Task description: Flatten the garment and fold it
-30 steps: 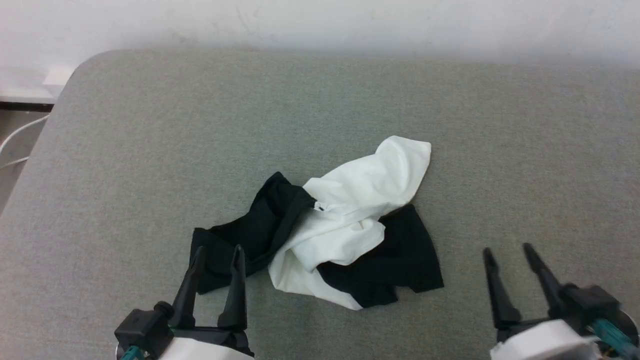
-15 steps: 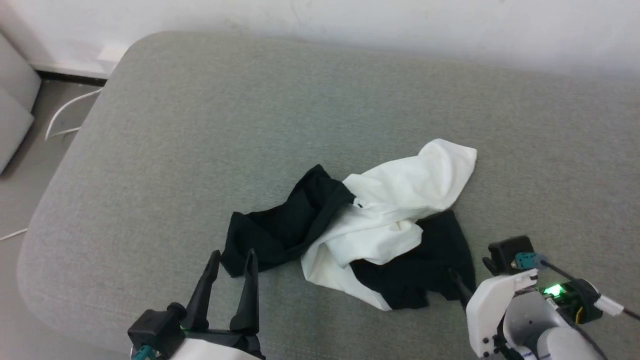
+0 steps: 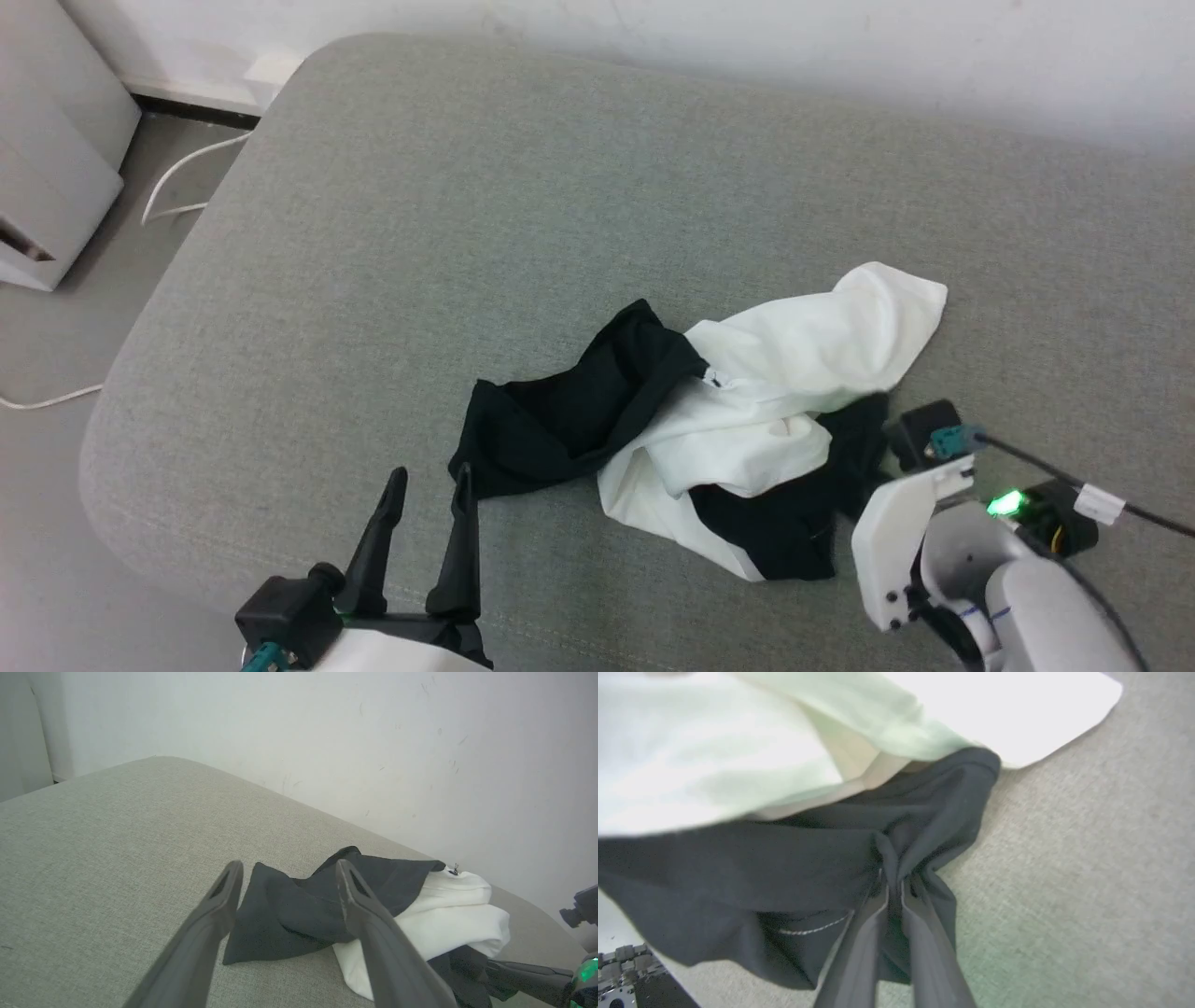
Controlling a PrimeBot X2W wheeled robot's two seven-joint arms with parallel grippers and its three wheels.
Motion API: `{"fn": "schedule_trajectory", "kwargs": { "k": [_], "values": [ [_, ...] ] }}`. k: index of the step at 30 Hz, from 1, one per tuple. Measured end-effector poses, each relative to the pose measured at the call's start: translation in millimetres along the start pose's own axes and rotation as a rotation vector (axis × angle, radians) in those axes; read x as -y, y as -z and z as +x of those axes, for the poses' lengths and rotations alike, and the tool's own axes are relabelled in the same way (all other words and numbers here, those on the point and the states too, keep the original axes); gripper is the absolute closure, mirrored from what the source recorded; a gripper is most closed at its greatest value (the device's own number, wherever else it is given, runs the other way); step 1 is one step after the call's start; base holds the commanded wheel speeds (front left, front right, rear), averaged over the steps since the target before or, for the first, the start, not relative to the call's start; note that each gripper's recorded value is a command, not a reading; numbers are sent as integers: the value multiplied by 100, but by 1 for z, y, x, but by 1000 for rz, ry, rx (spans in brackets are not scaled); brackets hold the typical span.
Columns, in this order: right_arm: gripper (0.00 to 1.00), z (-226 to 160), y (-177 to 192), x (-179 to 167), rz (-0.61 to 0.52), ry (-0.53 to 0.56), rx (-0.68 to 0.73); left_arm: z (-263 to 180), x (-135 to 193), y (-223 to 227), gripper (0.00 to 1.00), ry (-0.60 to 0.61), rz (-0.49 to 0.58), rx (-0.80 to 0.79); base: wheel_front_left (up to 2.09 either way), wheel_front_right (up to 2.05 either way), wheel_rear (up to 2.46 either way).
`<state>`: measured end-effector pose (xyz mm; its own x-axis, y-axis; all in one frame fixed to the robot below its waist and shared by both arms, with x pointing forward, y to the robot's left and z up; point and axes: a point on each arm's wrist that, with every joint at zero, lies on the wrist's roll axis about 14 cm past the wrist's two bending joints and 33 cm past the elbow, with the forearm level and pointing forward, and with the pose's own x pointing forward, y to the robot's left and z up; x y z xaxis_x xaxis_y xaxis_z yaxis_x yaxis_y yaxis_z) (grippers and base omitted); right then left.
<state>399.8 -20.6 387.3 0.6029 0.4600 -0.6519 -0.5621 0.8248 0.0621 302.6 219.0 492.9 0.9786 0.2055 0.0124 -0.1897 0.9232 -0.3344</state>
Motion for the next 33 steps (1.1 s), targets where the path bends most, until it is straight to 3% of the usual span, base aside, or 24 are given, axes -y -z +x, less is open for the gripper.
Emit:
{"fn": "schedule_trajectory", "kwargs": {
  "k": [5, 11, 18, 25, 27, 28, 33],
  "values": [
    [100, -15, -42, 38, -10, 90, 132, 5, 5, 0, 0, 24, 7, 3, 0, 0, 0],
    [100, -68, -73, 138, 1, 355, 248, 14, 18, 1, 0, 72, 10, 1, 0, 0, 0],
    [100, -144, -34, 232, 69, 666, 223, 24, 34, 11, 0, 126, 11, -26, 0, 0, 0],
    [100, -175, 21, 273, 109, 821, 137, 32, 40, 23, 0, 160, 30, -58, 0, 0, 0],
    [39, -169, 38, 271, 149, 816, 111, 36, 42, 24, 0, 167, 33, -61, 0, 0, 0],
    [0, -164, 45, 268, 166, 804, 101, 36, 43, 25, 0, 172, 32, -63, 0, 0, 0],
    [0, -139, 43, 246, 214, 743, 151, 38, 44, 28, 0, 175, 33, -73, 0, 0, 0]
  ]
}}
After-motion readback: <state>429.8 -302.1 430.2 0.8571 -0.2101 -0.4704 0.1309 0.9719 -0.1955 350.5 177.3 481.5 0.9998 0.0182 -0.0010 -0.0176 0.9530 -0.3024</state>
